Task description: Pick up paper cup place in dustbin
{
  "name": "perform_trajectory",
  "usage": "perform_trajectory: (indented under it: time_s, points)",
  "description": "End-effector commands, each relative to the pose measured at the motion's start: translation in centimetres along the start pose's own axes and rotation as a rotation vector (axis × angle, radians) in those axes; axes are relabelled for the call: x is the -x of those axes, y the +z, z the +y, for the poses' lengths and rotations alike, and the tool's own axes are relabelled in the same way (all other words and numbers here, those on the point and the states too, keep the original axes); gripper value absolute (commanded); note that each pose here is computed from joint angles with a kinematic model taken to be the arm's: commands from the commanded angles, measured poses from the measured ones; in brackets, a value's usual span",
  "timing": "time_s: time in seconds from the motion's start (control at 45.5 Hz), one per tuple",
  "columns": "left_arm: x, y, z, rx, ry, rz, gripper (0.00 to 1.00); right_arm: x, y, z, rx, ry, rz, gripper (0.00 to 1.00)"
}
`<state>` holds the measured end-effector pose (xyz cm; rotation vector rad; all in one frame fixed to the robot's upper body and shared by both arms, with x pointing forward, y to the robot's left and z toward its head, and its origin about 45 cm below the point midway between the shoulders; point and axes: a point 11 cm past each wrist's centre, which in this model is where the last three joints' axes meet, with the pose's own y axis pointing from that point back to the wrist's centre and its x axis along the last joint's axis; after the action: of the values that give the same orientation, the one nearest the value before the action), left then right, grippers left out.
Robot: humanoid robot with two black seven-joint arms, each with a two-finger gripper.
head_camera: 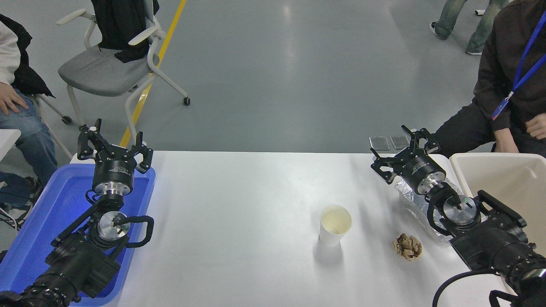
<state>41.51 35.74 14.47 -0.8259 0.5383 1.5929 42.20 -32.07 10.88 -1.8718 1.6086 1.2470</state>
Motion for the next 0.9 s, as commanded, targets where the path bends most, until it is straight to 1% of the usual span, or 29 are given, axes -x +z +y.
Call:
perform_trajectory:
  time_s: [0.0,0.308,0.527,0.615,0.703,0.835,0.879]
  points:
    - [0.0,0.0,0.0,-0.002,-0.002,-0.003,0.99,0.0,-0.1,0.0,-0.001,0.000,0.000,1.00]
    - [0.1,0.0,0.0,0.001,-0.004,0.002,0.99,0.3,0.1,-0.2,0.010,-0.004,0.011,1.00]
    - [0.0,0.0,0.0,0.000,-0.001,0.001,0.99,0.8,-2.4,-0.1,-0.003,-0.014,0.064,1.00]
    - [0.0,0.0,0.0,0.000,-0.002,0.002,0.99,0.8,-2.5,0.0,0.068,-0.001,0.185,1.00]
    - [0.0,0.0,0.0,0.000,-0.002,0.002,0.99,0.5,-5.0,0.6,0.095,0.027,0.320,1.00]
    - [0.0,0.0,0.0,0.001,0.000,0.002,0.99,1.0,-6.2,0.8,0.092,0.014,0.351,1.00]
    - [0.0,0.0,0.0,0.001,0.000,0.002,0.99,1.9,-6.6,0.7,0.090,-0.014,0.360,1.00]
